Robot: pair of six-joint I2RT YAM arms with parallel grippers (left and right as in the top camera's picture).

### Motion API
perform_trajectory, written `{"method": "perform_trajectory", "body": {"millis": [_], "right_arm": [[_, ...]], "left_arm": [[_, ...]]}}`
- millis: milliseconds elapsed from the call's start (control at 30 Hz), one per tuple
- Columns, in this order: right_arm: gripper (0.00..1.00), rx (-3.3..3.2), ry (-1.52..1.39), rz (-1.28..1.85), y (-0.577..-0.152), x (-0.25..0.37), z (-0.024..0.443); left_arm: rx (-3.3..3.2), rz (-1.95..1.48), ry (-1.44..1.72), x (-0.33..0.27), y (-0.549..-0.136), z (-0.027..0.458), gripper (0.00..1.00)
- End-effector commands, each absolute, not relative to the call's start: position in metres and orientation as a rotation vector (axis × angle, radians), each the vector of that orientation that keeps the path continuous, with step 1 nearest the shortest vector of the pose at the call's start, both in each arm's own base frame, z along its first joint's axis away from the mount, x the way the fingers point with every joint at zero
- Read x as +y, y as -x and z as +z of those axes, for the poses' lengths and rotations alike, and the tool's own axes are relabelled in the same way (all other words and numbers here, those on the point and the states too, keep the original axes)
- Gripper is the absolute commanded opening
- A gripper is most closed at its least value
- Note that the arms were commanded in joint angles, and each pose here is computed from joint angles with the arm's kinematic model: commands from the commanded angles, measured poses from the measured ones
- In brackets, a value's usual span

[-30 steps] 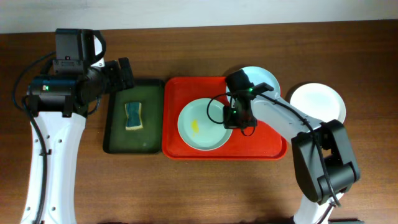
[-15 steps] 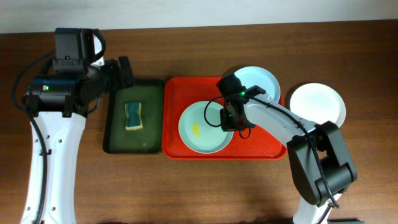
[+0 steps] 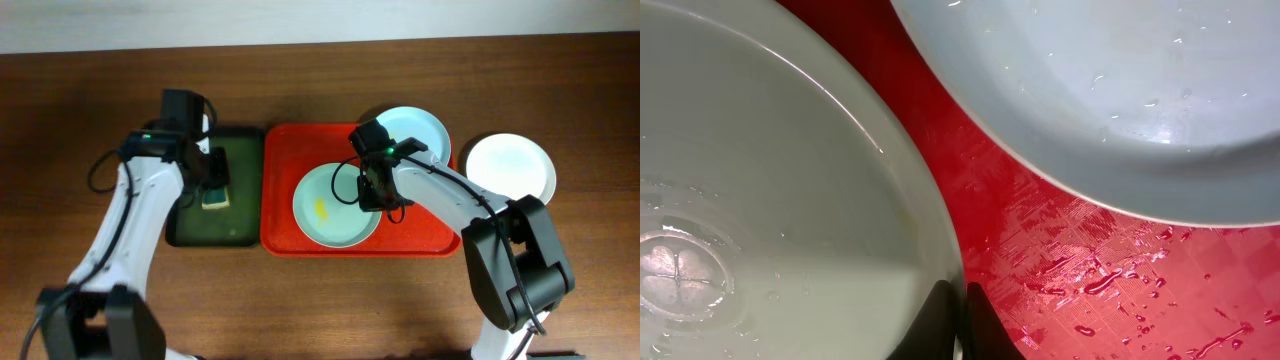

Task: Clean dirty plates on tray and stack at the side

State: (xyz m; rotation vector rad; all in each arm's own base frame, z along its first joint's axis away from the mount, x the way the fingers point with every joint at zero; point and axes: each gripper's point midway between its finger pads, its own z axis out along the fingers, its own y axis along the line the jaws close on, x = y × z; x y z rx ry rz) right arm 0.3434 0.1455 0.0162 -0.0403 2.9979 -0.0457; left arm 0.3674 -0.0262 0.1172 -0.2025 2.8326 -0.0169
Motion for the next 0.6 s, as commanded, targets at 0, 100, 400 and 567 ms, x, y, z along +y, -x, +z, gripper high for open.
{"method": "perform_trajectory", "body": {"millis": [0, 100, 400, 567], "right_arm": [[0.04, 2.984, 0.042, -0.092, -0.343, 0.14, 0.018], [0.04, 2.984, 0.042, -0.091, -0.342, 0.14, 0.018], [0.04, 2.984, 0.042, -0.092, -0.342, 0.14, 0.018], [0.04, 2.985, 0.043, -0.092, -0.342, 0.14, 0.018]], "left_arm": [[2.881, 0.033, 0.146, -0.024, -0.378, 0.079, 0.32], [2.908, 0.05, 0.123, -0.024, -0.39, 0.048, 0.32], [2.919, 0.162, 0.162, -0.004, -0.394, 0.029, 0.37], [2.982, 0.178, 0.164, -0.002, -0.389, 0.003, 0.38]]}}
